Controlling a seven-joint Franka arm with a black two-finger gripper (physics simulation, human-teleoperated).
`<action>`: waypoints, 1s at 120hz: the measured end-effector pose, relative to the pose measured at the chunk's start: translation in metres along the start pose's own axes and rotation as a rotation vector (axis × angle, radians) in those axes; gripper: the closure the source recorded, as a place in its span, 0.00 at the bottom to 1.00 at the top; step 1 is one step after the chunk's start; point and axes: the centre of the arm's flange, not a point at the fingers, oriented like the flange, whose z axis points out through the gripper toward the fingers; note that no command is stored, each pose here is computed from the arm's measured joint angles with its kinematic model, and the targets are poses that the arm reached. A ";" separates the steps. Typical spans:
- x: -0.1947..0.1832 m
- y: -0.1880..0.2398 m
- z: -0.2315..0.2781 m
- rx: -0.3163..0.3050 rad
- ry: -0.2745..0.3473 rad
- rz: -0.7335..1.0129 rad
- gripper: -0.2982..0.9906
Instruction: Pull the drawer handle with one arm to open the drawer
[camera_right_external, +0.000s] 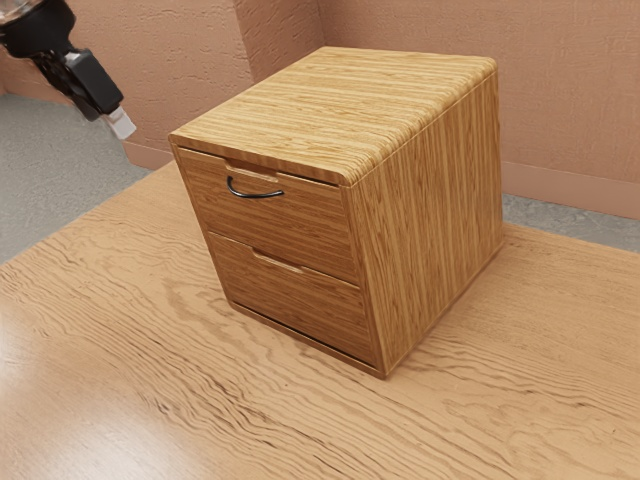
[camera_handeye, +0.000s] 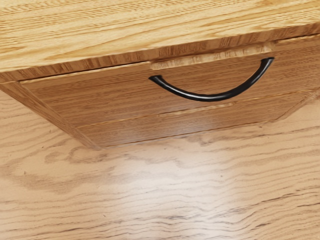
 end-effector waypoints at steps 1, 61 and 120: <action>0.002 0.004 0.000 -0.002 0.002 0.011 0.25; 0.014 0.042 0.042 -0.058 -0.065 0.504 0.25; 0.059 0.115 0.100 0.017 -0.099 1.011 0.25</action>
